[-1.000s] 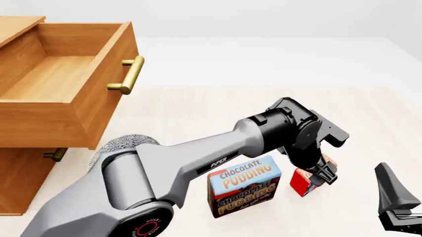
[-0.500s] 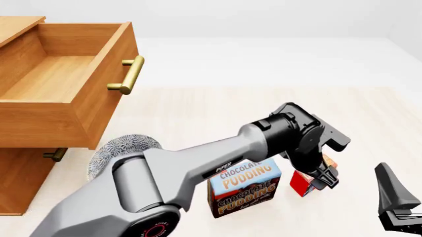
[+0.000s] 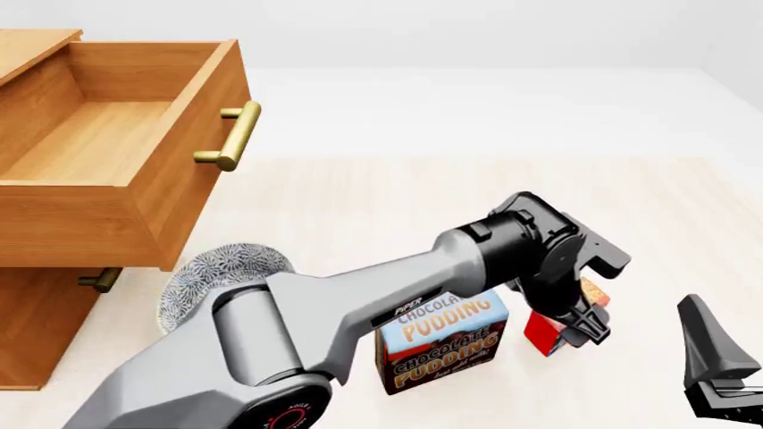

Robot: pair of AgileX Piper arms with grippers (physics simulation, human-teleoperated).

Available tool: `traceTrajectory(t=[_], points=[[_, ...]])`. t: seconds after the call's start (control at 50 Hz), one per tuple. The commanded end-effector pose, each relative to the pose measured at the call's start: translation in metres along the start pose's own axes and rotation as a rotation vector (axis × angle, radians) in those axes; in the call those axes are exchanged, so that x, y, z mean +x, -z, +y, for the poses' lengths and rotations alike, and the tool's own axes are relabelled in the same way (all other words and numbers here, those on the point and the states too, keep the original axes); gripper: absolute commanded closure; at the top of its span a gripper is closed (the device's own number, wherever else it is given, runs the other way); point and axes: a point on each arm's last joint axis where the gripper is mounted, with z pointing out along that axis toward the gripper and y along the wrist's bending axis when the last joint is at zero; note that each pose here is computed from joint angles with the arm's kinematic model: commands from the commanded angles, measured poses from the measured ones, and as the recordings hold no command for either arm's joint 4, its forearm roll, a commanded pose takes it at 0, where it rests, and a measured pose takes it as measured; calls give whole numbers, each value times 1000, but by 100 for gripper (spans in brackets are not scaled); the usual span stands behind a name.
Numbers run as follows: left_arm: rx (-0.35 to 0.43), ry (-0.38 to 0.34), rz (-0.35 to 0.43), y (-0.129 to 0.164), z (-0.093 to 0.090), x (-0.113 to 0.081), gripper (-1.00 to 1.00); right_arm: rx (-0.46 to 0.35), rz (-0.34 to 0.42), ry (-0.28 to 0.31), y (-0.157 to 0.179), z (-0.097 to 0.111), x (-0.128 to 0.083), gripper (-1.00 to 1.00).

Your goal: Put the butter at the back in the top drawer of the cabinet and close it.

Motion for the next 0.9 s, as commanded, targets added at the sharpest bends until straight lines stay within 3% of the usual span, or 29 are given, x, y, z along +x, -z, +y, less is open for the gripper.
traceTrajectory(t=[0.02, 0.22, 0.9], points=[[-2, 4, 6, -7, 2, 3, -100, 0, 0, 0, 0, 0, 0, -100], [-10, 12, 10, -10, 12, 6, -100, 0, 0, 0, 0, 0, 0, -100], [-1, 10, 32, -25, -1, 7, -100, 0, 0, 0, 0, 0, 0, -100]])
